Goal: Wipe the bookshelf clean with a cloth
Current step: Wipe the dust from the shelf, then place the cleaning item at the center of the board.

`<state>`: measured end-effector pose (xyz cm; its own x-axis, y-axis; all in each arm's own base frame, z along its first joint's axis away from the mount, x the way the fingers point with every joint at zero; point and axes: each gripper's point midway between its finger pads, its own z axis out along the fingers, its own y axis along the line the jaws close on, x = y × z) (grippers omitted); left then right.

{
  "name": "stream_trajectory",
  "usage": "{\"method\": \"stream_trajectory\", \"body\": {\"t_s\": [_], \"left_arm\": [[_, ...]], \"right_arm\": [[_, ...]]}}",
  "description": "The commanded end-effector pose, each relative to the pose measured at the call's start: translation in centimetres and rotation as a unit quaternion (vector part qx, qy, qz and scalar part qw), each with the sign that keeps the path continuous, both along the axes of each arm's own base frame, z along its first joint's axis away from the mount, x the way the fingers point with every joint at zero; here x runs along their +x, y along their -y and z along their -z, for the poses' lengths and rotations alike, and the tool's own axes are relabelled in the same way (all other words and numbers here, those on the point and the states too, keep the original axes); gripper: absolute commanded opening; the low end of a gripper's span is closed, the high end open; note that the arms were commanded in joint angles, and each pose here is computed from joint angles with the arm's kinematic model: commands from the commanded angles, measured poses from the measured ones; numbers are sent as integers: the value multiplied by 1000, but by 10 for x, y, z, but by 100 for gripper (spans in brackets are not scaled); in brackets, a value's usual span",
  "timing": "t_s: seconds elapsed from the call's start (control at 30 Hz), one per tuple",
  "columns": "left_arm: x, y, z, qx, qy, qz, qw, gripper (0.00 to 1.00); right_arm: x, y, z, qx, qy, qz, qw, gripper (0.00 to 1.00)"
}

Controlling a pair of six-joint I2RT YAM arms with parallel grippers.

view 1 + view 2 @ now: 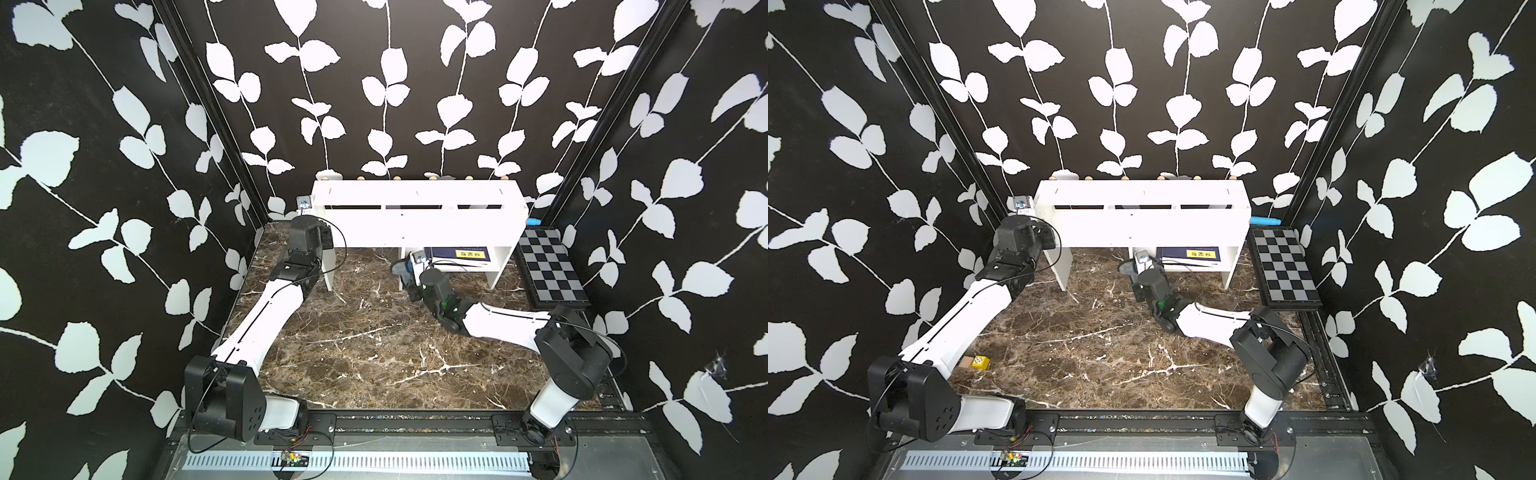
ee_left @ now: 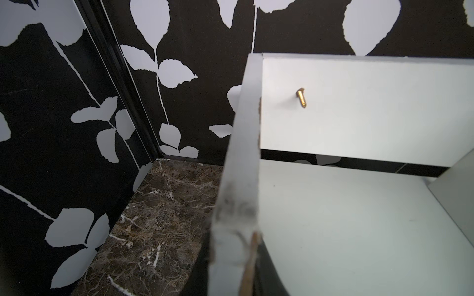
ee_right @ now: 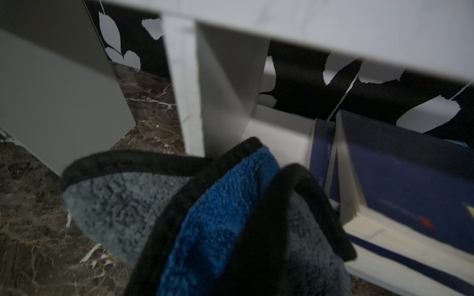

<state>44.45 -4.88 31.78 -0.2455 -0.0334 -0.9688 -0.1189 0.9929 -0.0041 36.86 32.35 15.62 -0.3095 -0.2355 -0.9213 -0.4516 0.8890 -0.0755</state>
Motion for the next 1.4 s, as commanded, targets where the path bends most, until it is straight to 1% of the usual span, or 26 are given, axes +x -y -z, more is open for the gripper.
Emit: {"method": "stream_trajectory", "body": {"t_s": [0.0,0.07,0.13,0.2,0.27,0.37,0.4,0.43,0.53,0.63,0.67,0.7,0.73,0.83,0.9,0.93,0.97,1.0,1.07,1.13,1.27,1.37], "left_arm": [[-5,-15,22,15,-29,-42,999,16],[-7,-18,20,12,-28,-50,998,31],[-9,-19,18,9,-27,-53,998,44],[-12,-25,16,5,-28,-69,997,58],[-16,-29,14,2,-27,-81,996,67],[-22,-30,11,1,-26,-80,996,82],[-24,-31,9,2,-26,-80,996,95],[-26,-33,8,3,-28,-84,996,98],[-41,-47,5,7,-36,-122,992,98],[-60,-63,1,25,-48,-156,986,99],[-68,-68,-1,33,-53,-167,984,99],[-77,-72,0,37,-61,-175,982,98],[-84,-72,2,34,-67,-171,982,98],[-102,-64,19,13,-82,-133,988,99],[-114,-54,37,-17,-91,-99,991,98],[-120,-49,44,-30,-94,-85,992,98],[-126,-45,52,-39,-99,-76,991,98],[-131,-41,59,-45,-105,-69,991,98],[-139,-33,69,-45,-112,-55,991,95],[-145,-23,72,-33,-108,-43,993,95],[-149,7,81,-37,-109,-4,993,91],[-148,19,99,-62,-120,7,991,87]], "right_arm": [[-33,-24,-9,-26,26,-43,998,0],[-49,-35,-14,-37,36,-65,997,0],[-55,-44,-21,-29,37,-77,996,0],[-53,-55,-29,-24,34,-87,995,0],[-47,-66,-35,-22,34,-89,995,0],[-35,-83,-40,-15,35,-88,995,0],[-29,-88,-37,-15,30,-87,996,0],[-23,-94,-34,-12,25,-85,996,0],[-2,-110,-26,-2,13,-74,997,0],[6,-123,-13,-3,-6,-79,997,0],[5,-123,-8,-3,-11,-80,997,10],[3,-122,-2,1,-18,-80,997,25],[1,-120,0,2,-20,-78,997,35],[-9,-108,-2,-1,-21,-69,997,50],[-17,-93,-8,-16,-35,-57,998,69],[-19,-85,-18,-22,-38,-50,998,78],[-22,-76,-25,-31,-41,-43,998,96],[-25,-67,-37,-38,-38,-35,998,99],[-31,-44,-58,-52,-28,-17,998,100],[-36,-19,-83,-56,-10,-2,998,100],[-47,33,-137,-52,24,21,998,100],[-52,70,-161,-47,24,41,998,100]]}}
